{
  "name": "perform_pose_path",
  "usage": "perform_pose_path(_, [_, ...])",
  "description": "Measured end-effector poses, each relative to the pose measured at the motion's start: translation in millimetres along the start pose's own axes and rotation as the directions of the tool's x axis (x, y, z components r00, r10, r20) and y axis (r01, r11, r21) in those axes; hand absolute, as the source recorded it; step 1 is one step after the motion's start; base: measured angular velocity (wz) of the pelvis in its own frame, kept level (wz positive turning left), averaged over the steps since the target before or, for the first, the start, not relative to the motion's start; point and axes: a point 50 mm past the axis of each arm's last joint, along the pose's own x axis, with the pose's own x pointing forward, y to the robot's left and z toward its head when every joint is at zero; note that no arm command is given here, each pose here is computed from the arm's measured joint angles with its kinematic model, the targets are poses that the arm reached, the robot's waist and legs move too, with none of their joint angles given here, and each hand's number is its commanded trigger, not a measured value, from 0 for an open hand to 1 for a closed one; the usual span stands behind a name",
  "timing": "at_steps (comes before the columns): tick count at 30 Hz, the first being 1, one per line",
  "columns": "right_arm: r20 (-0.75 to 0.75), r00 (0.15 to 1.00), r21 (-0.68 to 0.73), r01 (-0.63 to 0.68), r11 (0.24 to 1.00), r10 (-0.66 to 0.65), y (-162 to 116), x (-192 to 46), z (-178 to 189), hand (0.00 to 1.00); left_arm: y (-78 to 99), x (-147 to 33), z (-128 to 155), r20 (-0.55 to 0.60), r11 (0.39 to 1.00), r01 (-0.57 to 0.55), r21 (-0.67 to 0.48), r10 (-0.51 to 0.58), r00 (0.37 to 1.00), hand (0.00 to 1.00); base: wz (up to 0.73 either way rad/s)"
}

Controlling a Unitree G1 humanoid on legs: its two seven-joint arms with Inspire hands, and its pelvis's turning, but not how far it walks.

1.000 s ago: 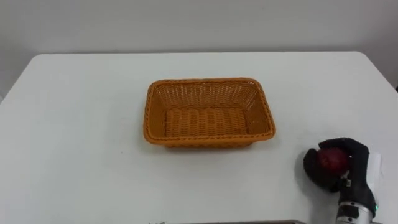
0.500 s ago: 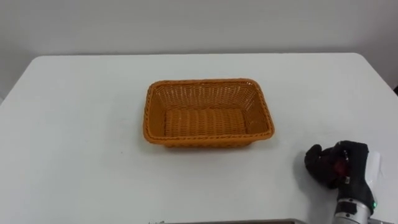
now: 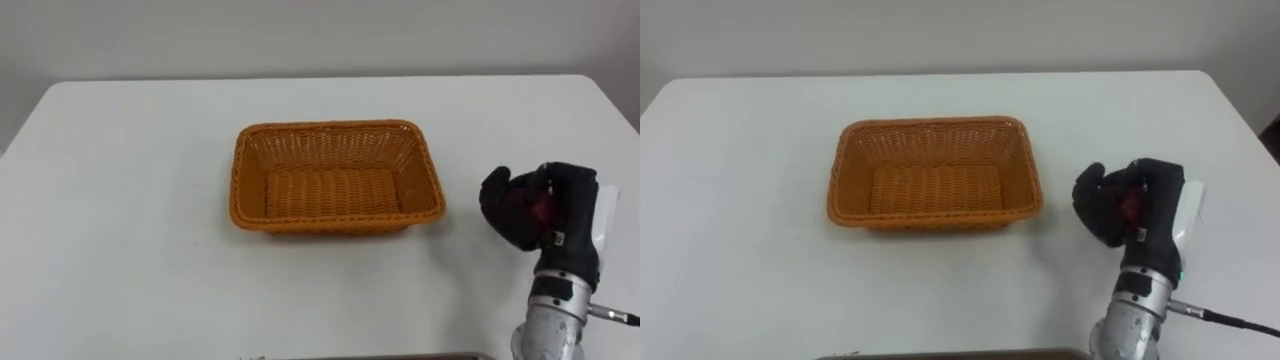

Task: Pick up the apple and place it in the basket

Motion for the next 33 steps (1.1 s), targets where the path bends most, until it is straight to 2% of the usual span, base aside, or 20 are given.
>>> perform_pose_path(4, [0.118,0.993,0.058,0.003,0.998,-0.01,0,12,28,1.0,-2.2,0.4,-2,-0.017,0.999,0.033,0.003,-0.033,0.999,0.0,0.0])
perform_pose_path(9, [0.242,0.97,0.088,-0.018,0.996,-0.003,1,12,56,1.0,-2.5,1.2,-2,-0.033,0.999,0.044,0.003,-0.043,0.999,0.0,0.0])
perform_pose_path(15, [0.291,0.945,0.036,-0.169,0.985,0.152,20,2,62,1.0,-3.1,2.5,4,-0.026,0.997,0.07,0.031,-0.069,0.997,0.0,0.0])
perform_pose_path(17, [0.299,0.918,0.022,-0.28,0.96,0.261,33,-7,63,1.0,-4.8,2.8,7,-0.017,0.995,0.083,0.059,-0.083,0.996,0.0,0.0])
perform_pose_path(20, [0.297,0.888,0.014,-0.371,0.929,0.35,43,-15,65,1.0,-6.0,3.5,12,-0.005,0.991,0.096,0.099,-0.096,0.995,0.0,0.01])
perform_pose_path(25, [0.286,0.86,-0.003,-0.441,0.898,0.423,51,-21,64,1.0,-5.4,4.1,15,-0.006,0.987,0.097,0.127,-0.097,0.995,0.0,0.08])
perform_pose_path(26, [0.283,0.856,-0.008,-0.448,0.894,0.432,52,-20,64,0.55,-4.1,4.5,16,-0.005,0.988,0.094,0.126,-0.094,0.996,0.0,0.12])
perform_pose_path(27, [0.281,0.854,-0.012,-0.452,0.892,0.437,53,-19,65,0.0,-3.7,4.6,16,-0.006,0.988,0.093,0.125,-0.093,0.996,0.0,0.09])
perform_pose_path(33, [0.265,0.834,-0.076,-0.483,0.873,0.484,59,-5,61,0.0,-2.7,5.2,18,-0.013,0.987,0.093,0.132,-0.092,0.996,0.0,0.02])
